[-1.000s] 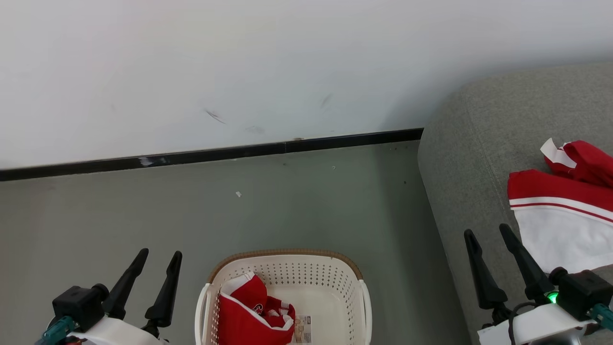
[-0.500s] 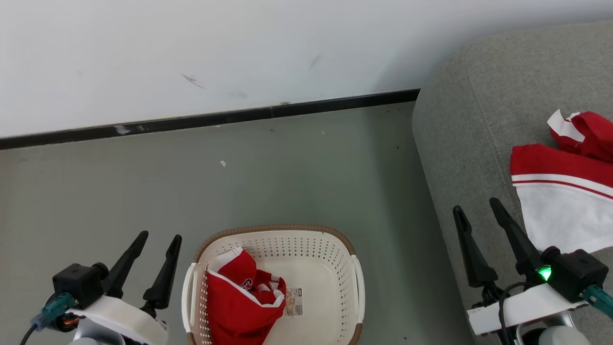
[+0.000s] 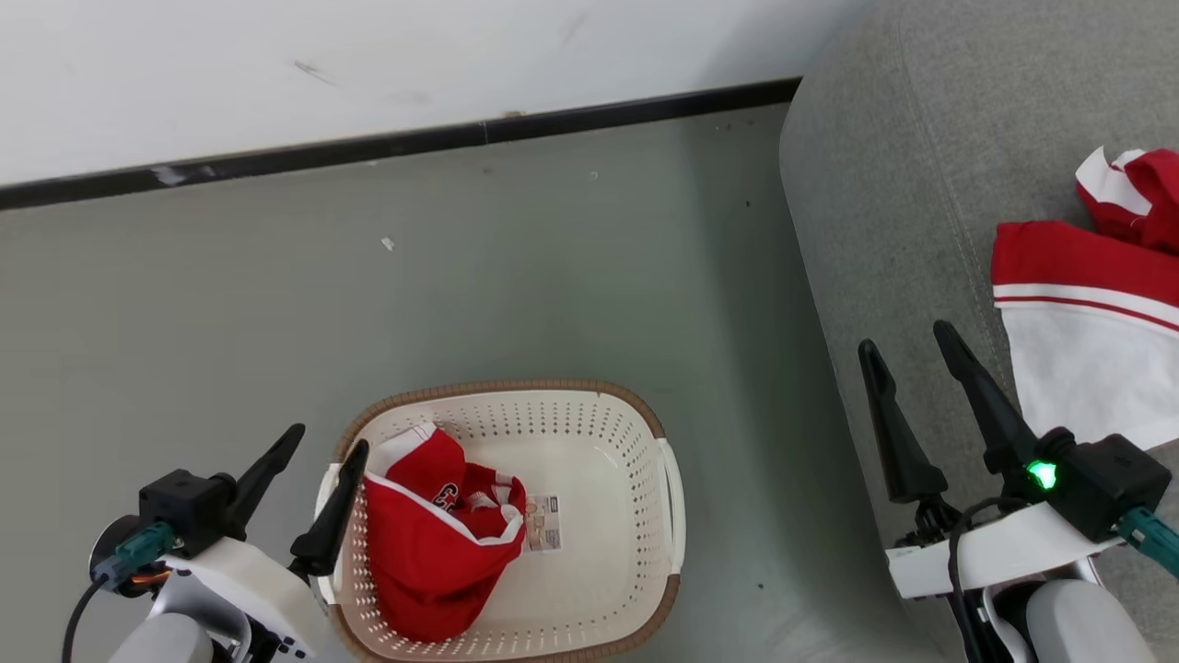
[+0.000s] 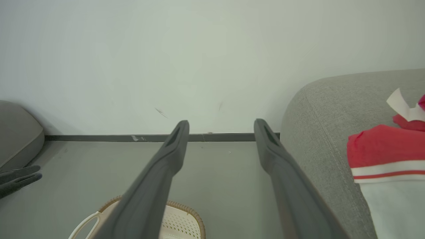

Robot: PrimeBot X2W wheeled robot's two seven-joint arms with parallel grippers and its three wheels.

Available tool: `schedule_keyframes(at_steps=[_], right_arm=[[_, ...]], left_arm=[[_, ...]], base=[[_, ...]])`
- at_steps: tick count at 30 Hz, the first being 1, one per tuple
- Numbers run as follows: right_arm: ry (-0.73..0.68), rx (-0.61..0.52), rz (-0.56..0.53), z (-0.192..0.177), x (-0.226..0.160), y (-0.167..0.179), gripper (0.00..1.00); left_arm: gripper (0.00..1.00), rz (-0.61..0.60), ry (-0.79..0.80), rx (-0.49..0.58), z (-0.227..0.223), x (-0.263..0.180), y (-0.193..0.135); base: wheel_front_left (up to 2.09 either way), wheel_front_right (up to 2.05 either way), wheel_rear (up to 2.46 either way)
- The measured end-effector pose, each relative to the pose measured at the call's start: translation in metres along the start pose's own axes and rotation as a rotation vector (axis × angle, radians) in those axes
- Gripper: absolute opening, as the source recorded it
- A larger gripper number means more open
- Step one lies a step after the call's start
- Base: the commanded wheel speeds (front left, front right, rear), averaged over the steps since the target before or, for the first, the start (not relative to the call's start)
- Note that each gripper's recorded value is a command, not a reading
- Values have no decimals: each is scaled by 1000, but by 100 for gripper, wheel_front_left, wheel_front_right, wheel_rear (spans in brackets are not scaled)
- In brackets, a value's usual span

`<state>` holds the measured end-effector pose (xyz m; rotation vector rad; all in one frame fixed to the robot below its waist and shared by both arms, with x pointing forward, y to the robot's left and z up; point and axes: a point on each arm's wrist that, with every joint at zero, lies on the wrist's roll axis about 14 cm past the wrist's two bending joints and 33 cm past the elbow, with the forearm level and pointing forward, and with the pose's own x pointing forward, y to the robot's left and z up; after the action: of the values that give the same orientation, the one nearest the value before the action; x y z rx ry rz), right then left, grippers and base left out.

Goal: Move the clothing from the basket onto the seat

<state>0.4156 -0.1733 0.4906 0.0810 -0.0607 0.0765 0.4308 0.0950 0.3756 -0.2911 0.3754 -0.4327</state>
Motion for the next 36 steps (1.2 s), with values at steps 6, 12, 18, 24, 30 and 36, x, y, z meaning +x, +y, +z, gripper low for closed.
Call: schedule_keyframes(at_steps=[6,12,18,24,30,36], right_arm=[[22,-14,3,-11,8,-1,100],[27,-28,2,-16,16,-3,100],[30,-40,1,-23,27,-7,100],[50,-34,-4,-32,30,-9,100],[70,-29,-20,-43,33,-16,100],[73,-27,-30,-49,37,-21,100]], left_arm=[[100,-69,113,27,-34,12,-12],[100,-116,195,54,-58,20,-15],[100,-186,286,74,-88,31,-24],[100,-211,374,89,-116,33,-20],[100,-252,461,107,-146,34,-19],[100,-294,520,119,-169,43,-20]], base=[[0,0,0],[0,0,0],[0,0,0],[0,0,0],[0,0,0],[0,0,0]])
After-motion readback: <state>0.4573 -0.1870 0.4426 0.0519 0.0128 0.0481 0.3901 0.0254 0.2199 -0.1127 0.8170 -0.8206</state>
